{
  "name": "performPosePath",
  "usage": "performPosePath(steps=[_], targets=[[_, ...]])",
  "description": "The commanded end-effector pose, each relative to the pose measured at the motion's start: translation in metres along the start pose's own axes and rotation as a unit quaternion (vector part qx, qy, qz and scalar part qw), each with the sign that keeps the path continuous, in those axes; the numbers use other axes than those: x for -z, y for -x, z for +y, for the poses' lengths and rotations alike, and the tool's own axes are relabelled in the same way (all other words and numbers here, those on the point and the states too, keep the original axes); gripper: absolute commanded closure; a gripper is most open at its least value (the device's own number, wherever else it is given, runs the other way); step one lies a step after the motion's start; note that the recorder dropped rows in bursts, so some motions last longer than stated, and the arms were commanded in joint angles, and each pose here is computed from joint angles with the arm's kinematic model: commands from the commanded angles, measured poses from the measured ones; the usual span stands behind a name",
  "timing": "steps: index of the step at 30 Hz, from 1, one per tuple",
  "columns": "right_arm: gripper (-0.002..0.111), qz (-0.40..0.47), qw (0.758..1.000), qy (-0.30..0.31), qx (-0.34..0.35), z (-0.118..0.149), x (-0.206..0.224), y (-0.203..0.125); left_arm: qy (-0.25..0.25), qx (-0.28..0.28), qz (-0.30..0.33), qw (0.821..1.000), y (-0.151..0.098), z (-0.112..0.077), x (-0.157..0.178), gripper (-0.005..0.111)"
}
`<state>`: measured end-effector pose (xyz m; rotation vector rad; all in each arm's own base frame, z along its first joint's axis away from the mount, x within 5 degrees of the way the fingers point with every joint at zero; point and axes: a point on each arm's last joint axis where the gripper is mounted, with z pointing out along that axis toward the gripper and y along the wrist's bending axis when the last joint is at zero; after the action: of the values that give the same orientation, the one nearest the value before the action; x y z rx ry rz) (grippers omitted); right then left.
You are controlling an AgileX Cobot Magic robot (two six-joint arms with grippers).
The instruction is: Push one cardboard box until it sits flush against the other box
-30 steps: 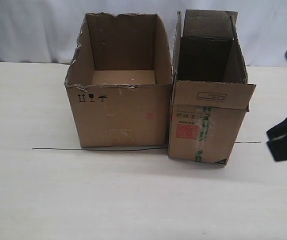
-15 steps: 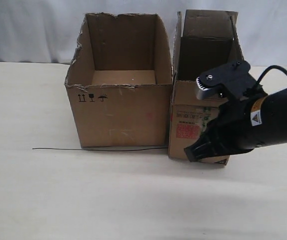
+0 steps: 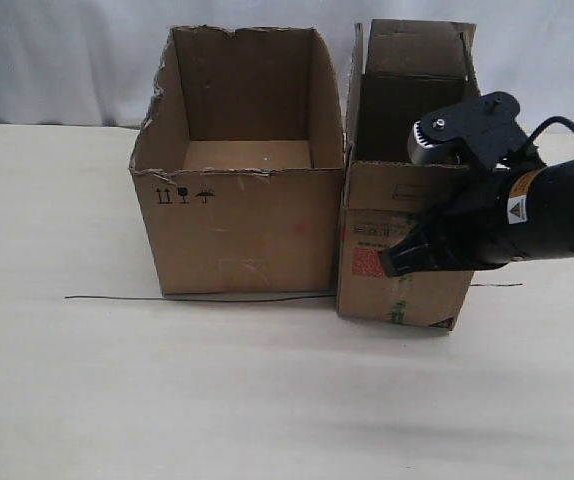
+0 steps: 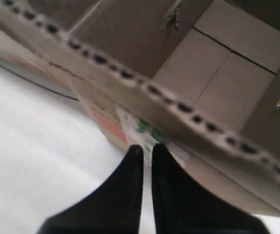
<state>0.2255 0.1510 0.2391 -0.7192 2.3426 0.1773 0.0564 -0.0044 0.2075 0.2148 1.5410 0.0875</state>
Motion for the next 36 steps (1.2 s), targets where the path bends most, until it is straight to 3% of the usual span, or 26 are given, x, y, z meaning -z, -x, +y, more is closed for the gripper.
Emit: performPosePath(steps=[1,19,25,30,36], targets=[[0.103,-0.032,0.999,-0.001,0.0,-0.003,0.0,0.005,0.002,0.002,-0.001,1.0,-0.001,0.0,0.0,0.107],[0.103,-0.057,0.998,0.015,-0.007,0.001,-0.024,0.009,0.002,0.001,-0.001,1.0,-0.001,0.0,0.0,0.107],[0.103,-0.084,0.996,0.006,-0.011,-0.003,0.018,0.014,0.002,0.001,-0.001,1.0,-0.001,0.0,0.0,0.107],[0.103,-0.185,0.983,-0.011,0.0,-0.012,0.079,0.024,0.002,0.001,-0.001,1.0,-0.001,0.0,0.0,0.107],[0.103,-0.238,0.964,-0.097,-0.074,-0.064,0.113,0.035,0.002,0.001,-0.001,1.0,-0.001,0.0,0.0,0.107]])
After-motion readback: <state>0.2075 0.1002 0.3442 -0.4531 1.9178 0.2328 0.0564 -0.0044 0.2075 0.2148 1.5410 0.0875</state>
